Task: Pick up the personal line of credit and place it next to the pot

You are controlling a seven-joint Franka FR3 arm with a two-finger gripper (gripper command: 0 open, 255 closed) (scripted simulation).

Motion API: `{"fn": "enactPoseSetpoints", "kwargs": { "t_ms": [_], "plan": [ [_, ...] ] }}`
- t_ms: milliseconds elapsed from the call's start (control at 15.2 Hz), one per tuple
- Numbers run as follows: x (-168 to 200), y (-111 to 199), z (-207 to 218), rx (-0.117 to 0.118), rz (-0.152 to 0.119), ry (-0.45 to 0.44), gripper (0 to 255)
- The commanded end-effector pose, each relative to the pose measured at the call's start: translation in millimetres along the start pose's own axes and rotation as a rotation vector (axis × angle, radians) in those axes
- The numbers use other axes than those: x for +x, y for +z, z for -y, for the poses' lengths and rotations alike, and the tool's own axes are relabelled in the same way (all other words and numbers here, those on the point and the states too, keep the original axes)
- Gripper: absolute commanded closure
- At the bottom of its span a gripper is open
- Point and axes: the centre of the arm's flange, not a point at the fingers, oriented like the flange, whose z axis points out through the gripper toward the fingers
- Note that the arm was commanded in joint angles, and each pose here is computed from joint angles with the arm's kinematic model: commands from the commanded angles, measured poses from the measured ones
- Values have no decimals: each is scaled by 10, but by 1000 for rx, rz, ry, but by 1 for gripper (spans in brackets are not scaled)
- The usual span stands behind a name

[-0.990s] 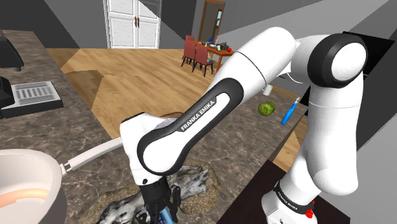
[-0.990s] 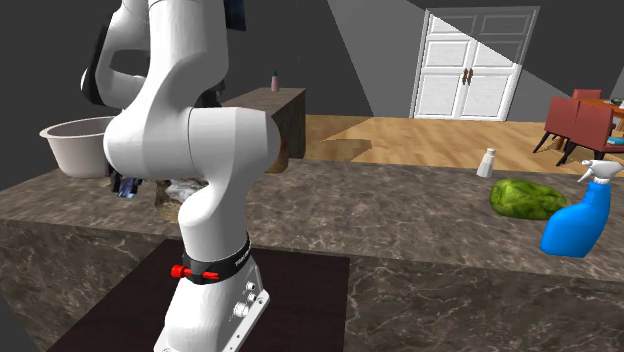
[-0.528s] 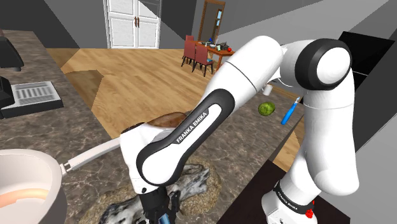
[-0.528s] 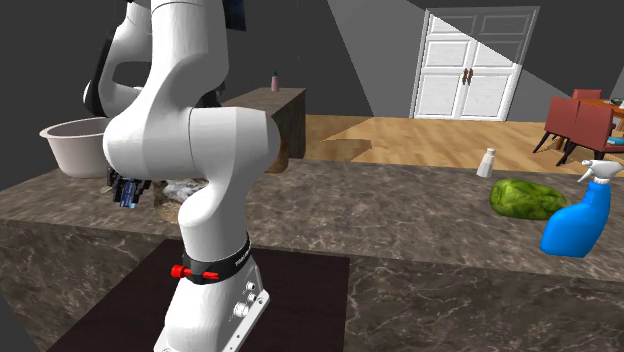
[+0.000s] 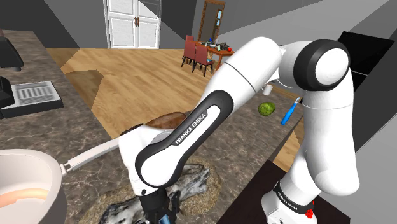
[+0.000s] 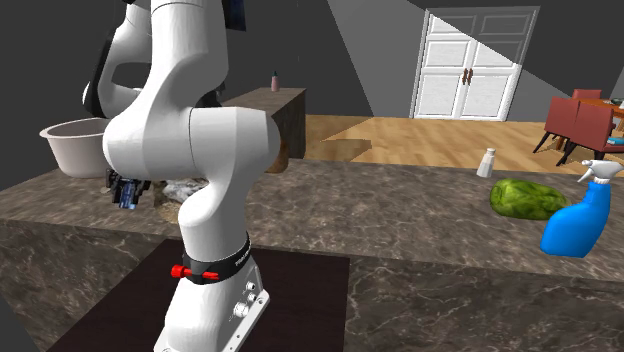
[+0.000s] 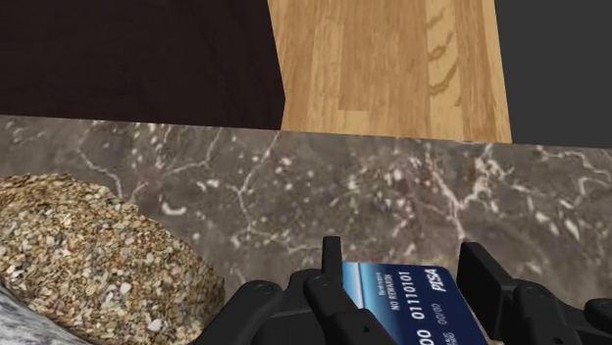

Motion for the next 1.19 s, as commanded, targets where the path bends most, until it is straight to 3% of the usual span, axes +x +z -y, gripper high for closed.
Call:
{"fn": "enactPoseSetpoints", "kwargs": {
  "t_ms": [0, 66, 396, 660, 1122],
  "plan": [
    [102, 89, -60, 13, -12, 14, 255],
    [103, 107, -92, 13, -12, 14, 0],
    [102, 89, -60, 13, -12, 14, 0],
    [96, -411, -67, 13, -12, 14, 0],
    [96, -411, -67, 13, -12, 14, 0]
  ]
}}
